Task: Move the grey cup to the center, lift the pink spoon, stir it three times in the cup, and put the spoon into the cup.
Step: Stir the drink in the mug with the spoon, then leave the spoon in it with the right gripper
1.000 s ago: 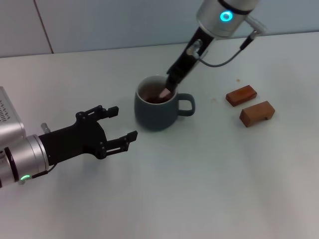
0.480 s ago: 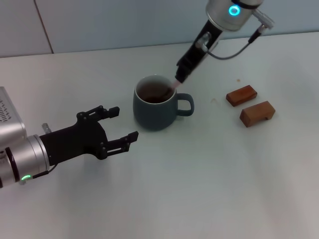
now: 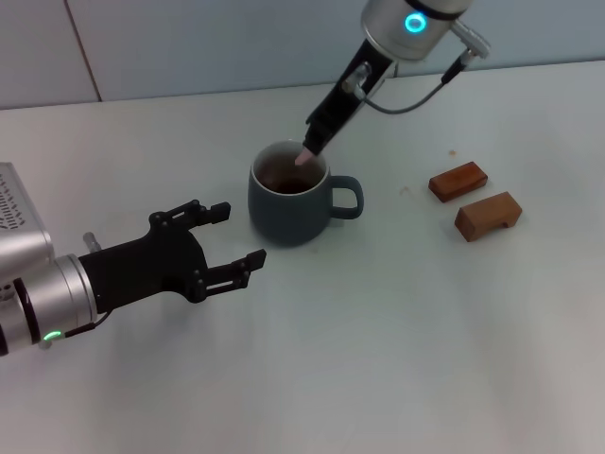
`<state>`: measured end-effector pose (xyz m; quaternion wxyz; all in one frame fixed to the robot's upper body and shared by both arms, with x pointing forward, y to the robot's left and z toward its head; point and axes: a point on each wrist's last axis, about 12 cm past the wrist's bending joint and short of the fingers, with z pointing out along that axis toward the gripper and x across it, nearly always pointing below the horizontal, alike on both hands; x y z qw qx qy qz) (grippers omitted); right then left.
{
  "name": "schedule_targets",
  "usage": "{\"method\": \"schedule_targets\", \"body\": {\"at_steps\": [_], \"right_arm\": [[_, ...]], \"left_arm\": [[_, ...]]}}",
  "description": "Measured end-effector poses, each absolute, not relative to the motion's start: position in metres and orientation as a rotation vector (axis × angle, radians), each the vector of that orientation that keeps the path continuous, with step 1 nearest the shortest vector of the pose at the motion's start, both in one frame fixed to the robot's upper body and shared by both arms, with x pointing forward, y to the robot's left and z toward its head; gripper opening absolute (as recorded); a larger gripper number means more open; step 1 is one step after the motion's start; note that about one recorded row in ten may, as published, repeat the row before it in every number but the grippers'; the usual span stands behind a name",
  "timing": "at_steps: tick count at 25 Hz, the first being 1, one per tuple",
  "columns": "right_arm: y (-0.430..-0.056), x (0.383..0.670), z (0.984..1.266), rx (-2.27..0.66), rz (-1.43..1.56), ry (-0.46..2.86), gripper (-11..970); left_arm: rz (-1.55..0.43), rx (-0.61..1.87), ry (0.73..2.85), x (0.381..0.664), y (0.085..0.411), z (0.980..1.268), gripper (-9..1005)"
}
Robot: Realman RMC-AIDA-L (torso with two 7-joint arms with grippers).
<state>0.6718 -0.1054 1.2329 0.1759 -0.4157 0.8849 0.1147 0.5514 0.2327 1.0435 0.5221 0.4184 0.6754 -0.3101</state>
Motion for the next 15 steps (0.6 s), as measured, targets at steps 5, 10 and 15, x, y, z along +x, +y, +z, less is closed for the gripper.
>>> {"method": "schedule_targets", "body": {"at_steps": [5,10,15], "right_arm": [[-0.115,0.674,1.232,-1.146,0.309,2.517,141],[-0.115,0.672,1.234,-1.137,0.313,2.511,150],[-0.124,0.663,1.236,-1.116,0.272,2.450,159]], "left_arm": [[-0.743,1.004,1.616,0.552,0.232,1.044,813],[-0.743,1.006,1.614,0.553,0.232,1.045,813],[-0.746,1.004,1.616,0.553,0.231,1.045,813]]}}
